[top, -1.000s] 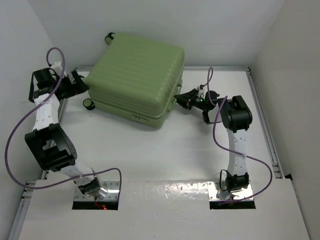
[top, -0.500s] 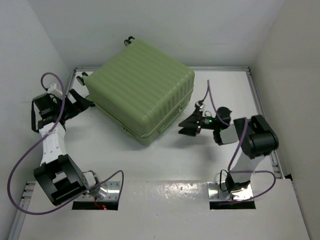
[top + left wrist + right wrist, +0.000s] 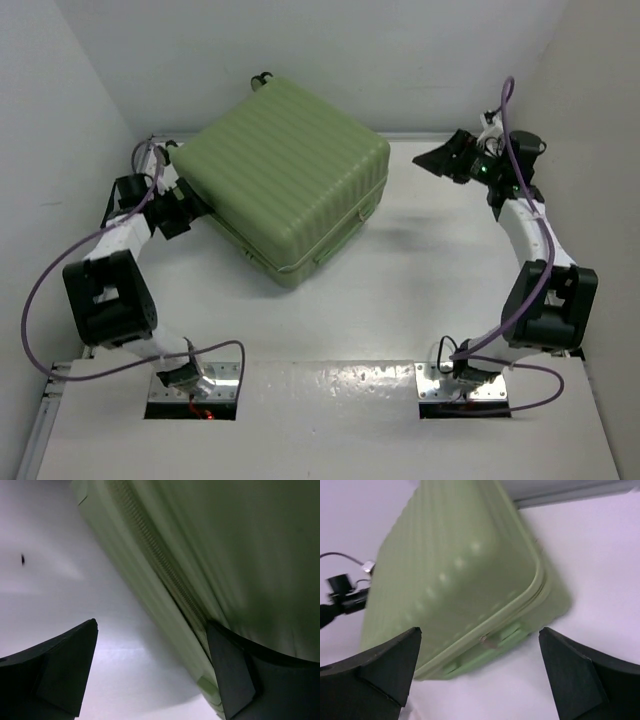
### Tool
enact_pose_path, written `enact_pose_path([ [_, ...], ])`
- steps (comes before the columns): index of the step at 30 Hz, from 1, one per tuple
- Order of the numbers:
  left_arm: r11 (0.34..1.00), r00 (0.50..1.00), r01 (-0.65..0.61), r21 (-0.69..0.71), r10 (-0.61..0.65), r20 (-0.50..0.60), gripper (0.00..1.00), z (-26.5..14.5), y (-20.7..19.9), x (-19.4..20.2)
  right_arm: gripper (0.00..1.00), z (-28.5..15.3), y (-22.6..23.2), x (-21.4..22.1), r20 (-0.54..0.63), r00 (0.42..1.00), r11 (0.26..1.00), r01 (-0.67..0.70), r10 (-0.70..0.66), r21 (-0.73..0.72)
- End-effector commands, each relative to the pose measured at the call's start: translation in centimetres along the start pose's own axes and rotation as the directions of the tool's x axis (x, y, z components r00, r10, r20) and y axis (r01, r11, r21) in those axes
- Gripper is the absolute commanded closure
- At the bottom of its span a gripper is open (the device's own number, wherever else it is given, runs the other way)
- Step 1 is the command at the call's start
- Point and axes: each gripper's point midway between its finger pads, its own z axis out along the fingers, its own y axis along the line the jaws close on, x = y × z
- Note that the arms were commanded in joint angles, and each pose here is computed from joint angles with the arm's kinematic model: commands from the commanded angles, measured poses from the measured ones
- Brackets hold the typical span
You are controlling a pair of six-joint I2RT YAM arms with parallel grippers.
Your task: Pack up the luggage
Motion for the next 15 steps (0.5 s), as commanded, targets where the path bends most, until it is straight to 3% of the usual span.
enact_pose_path([
  [1,0.998,0.989,-0.059,0.027,0.055,0.137,0.09,3.0,-2.1,-6.1,0.0,0.3,-6.3,0.7,-0.08,0.994,0.939,0.101,-0.079,0.328],
  [4,0.992,0.986,-0.106,0.066,0.096,0.139,0.09,6.1,-3.2,-8.4,0.0,2.4,-9.4,-2.6,-0.046,0.972,0.91,0.23,-0.228,0.345],
  [6,0.983,0.98,-0.156,0.094,0.141,0.143,0.1,7.7,-4.0,-9.8,0.0,4.9,-14.3,-1.7,-0.082,0.982,0.91,0.188,-0.17,0.37],
  [7,0.982,0.982,-0.162,0.101,0.15,0.118,0.1,9.7,-3.3,-9.9,0.0,5.9,-13.9,-4.4,-0.032,0.987,0.918,0.161,-0.16,0.362],
  [8,0.963,0.963,-0.238,0.125,0.217,0.161,0.1,9.8,-5.2,-12.5,0.0,6.8,-13.7,-6.2,-0.003,0.986,0.924,0.156,-0.165,0.35],
  [9,0.953,0.954,-0.273,0.13,0.251,0.164,0.1,10.5,-5.8,-13.1,0.0,8.5,-16.0,-4.3,-0.028,0.995,0.929,0.096,-0.093,0.358],
  [10,0.942,0.944,-0.306,0.136,0.282,0.173,0.1,10.9,-6.1,-13.9,0.0,9.4,-15.5,-5.8,0.008,0.992,0.933,0.119,-0.129,0.34],
  [15,0.879,0.883,-0.451,0.157,0.414,0.221,0.1,11.4,-8.2,-15.9,0.0,15.4,-14.6,-2.6,-0.047,0.995,0.962,0.1,-0.091,0.253],
])
